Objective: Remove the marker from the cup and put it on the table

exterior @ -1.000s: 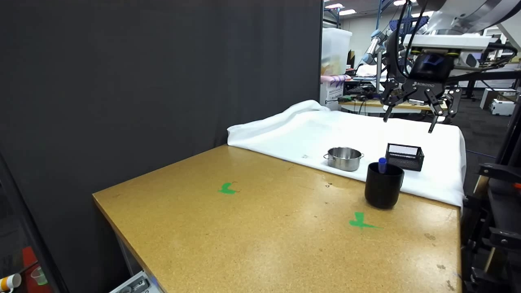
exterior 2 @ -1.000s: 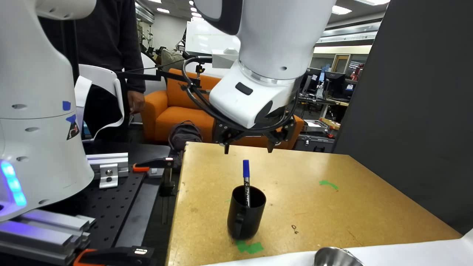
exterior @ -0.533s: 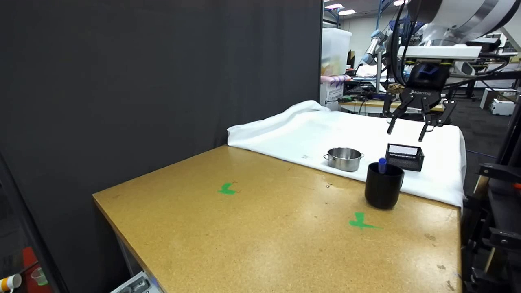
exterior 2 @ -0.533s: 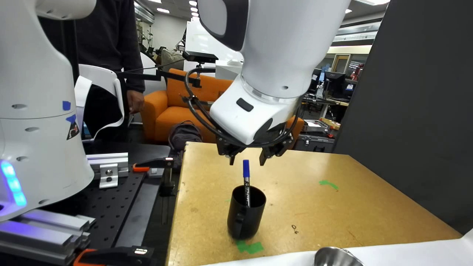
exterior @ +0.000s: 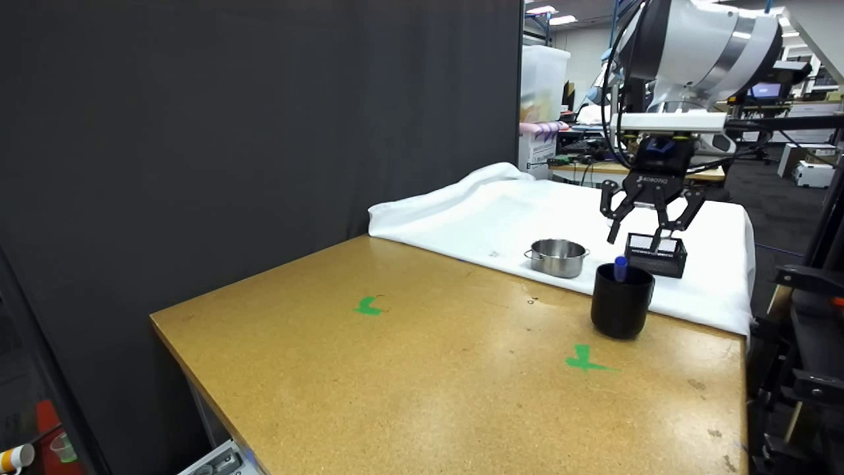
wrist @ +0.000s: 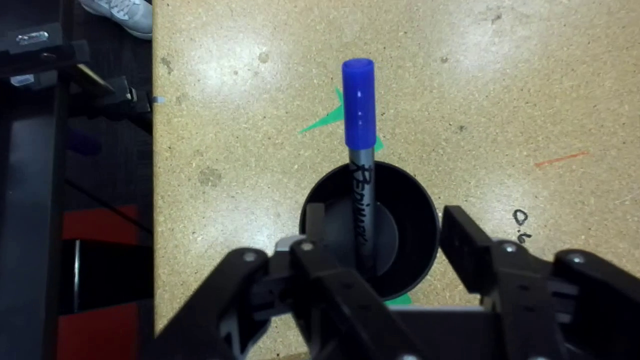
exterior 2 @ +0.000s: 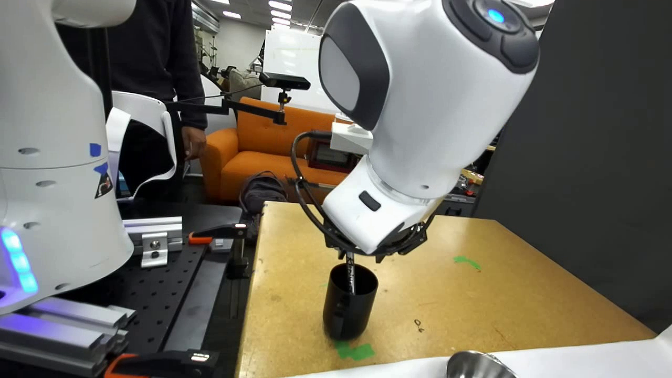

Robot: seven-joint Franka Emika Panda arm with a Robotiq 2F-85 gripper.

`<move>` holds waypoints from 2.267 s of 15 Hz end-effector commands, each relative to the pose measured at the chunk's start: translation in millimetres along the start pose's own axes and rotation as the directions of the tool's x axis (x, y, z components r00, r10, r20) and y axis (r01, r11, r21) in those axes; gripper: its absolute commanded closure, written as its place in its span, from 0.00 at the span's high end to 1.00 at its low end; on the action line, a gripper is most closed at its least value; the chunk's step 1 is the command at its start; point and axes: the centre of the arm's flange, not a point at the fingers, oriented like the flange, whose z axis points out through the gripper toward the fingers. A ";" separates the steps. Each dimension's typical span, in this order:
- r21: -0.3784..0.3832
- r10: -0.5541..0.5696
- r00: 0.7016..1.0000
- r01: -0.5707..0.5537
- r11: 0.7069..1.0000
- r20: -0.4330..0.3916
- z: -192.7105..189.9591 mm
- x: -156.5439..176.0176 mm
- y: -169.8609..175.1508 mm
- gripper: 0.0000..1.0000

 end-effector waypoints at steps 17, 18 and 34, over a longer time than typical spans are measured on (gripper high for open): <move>0.013 0.078 0.996 -0.078 0.997 0.032 29.1 45.2 -10.5 0.51; 0.021 0.079 0.996 -0.079 0.997 0.035 27.2 47.5 -7.9 0.49; -0.046 -0.032 0.998 0.034 0.998 0.051 45.1 8.2 25.3 0.45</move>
